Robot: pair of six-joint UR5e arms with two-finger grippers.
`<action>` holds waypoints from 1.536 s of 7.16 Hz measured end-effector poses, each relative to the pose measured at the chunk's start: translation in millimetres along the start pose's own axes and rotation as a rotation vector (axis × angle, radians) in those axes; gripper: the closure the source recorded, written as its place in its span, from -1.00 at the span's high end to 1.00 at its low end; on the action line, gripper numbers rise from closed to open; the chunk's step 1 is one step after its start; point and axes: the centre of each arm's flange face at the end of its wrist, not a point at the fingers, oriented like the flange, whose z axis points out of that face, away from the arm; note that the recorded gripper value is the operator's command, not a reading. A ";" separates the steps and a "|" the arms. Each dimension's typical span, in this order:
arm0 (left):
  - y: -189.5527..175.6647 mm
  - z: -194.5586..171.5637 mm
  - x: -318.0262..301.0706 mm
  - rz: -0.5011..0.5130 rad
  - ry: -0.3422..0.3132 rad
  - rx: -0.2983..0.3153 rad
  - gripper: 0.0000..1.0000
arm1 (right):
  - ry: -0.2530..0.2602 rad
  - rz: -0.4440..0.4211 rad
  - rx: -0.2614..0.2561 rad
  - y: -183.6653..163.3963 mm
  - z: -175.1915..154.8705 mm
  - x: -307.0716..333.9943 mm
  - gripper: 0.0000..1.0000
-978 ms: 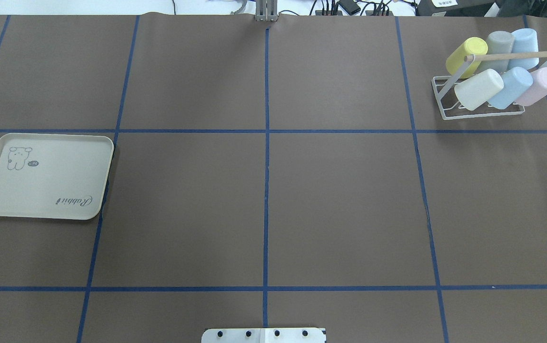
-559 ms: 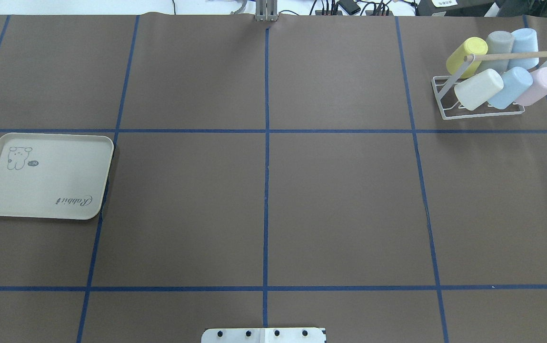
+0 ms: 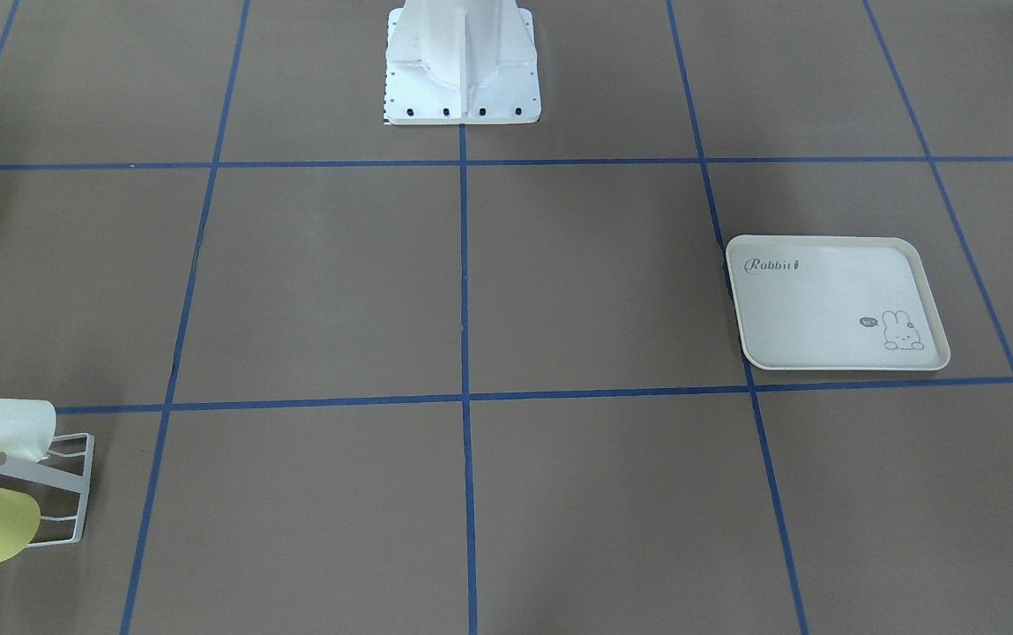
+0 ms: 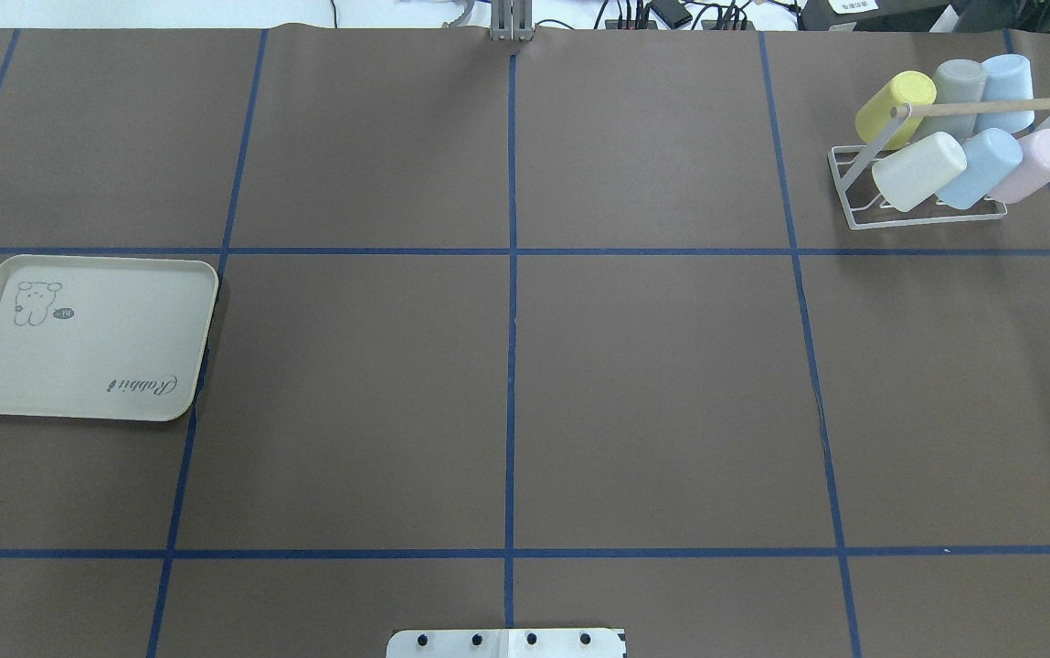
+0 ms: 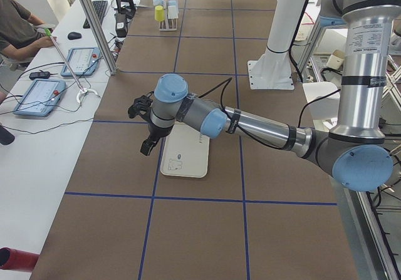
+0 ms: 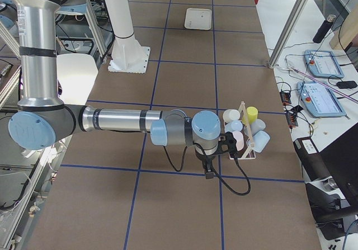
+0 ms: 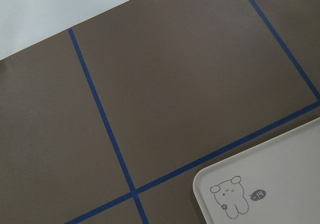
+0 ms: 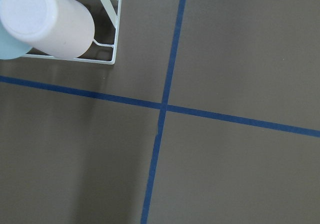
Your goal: Transfer IKEA cup to right arm and place on rack
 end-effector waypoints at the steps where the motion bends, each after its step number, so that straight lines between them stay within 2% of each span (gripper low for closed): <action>1: -0.9 -2.0 2.3 0.004 0.001 0.004 1.00 | -0.004 -0.002 -0.001 2.8 -3.4 -6.8 1.00; 3: 2.6 3.1 -2.0 -0.010 0.002 -0.010 1.00 | -0.009 -0.016 -0.046 -13.4 1.8 -29.2 1.00; 5: 14.7 23.7 -20.5 -0.049 0.007 -0.051 1.00 | -0.005 -0.028 -0.100 -23.7 14.7 -47.8 1.00; 6: 19.9 34.6 -30.1 -0.067 0.010 -0.071 1.00 | 0.004 -0.040 -0.112 -32.9 15.5 -56.7 1.00; 8: 36.1 48.6 -39.6 -0.103 0.063 -0.095 1.00 | 0.008 -0.029 -0.137 -47.4 11.5 -67.1 1.00; 9: 45.9 49.4 -40.8 -0.119 0.088 -0.098 1.00 | 0.007 -0.026 -0.140 -50.5 9.9 -69.4 1.00; 11: 65.7 21.9 -53.0 -0.163 0.071 -0.059 1.00 | -0.004 -0.027 -0.138 -52.0 7.9 -73.0 1.00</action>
